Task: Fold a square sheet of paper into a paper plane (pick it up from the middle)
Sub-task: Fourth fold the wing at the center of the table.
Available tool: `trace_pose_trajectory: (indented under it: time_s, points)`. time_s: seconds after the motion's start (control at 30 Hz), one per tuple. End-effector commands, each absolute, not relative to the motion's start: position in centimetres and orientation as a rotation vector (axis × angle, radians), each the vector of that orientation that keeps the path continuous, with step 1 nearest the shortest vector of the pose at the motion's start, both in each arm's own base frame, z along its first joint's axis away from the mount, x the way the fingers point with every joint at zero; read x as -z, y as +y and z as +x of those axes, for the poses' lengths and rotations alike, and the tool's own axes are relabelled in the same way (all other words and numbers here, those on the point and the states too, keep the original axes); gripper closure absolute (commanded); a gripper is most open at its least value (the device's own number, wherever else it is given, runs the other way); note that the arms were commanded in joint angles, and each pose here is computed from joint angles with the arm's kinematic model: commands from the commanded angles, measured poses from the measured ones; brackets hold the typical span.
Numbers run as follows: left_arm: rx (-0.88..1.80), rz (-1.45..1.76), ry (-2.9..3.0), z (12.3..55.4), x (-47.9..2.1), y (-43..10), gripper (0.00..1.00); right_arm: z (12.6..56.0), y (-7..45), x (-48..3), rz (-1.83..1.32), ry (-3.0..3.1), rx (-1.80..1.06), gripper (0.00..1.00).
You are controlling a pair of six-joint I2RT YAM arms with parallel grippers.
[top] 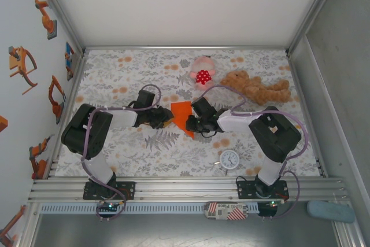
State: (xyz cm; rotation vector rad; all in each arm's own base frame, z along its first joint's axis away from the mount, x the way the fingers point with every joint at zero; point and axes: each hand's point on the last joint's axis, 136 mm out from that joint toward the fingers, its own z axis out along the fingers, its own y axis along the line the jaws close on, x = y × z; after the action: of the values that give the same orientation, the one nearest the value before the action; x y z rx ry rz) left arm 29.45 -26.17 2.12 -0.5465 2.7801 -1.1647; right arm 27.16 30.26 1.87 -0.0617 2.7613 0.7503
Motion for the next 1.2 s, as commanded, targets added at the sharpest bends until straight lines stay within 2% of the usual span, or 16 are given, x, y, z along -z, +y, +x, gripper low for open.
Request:
trace_pose_trajectory:
  time_s: [0.0,0.8,1.17]
  points:
    - [1.222,-0.516,2.767,30.0,-2.9,-27.3,0.75,27.4,29.5,-0.7,-0.018,2.795,-0.689,0.84]
    - [1.428,-0.333,2.690,30.8,-3.9,-29.6,0.75,27.4,29.0,-0.4,-0.008,2.805,-0.685,0.85]
    - [1.444,-0.273,2.683,30.5,-4.1,-29.7,0.83,28.1,29.4,-2.1,-0.036,2.758,-0.727,0.83]
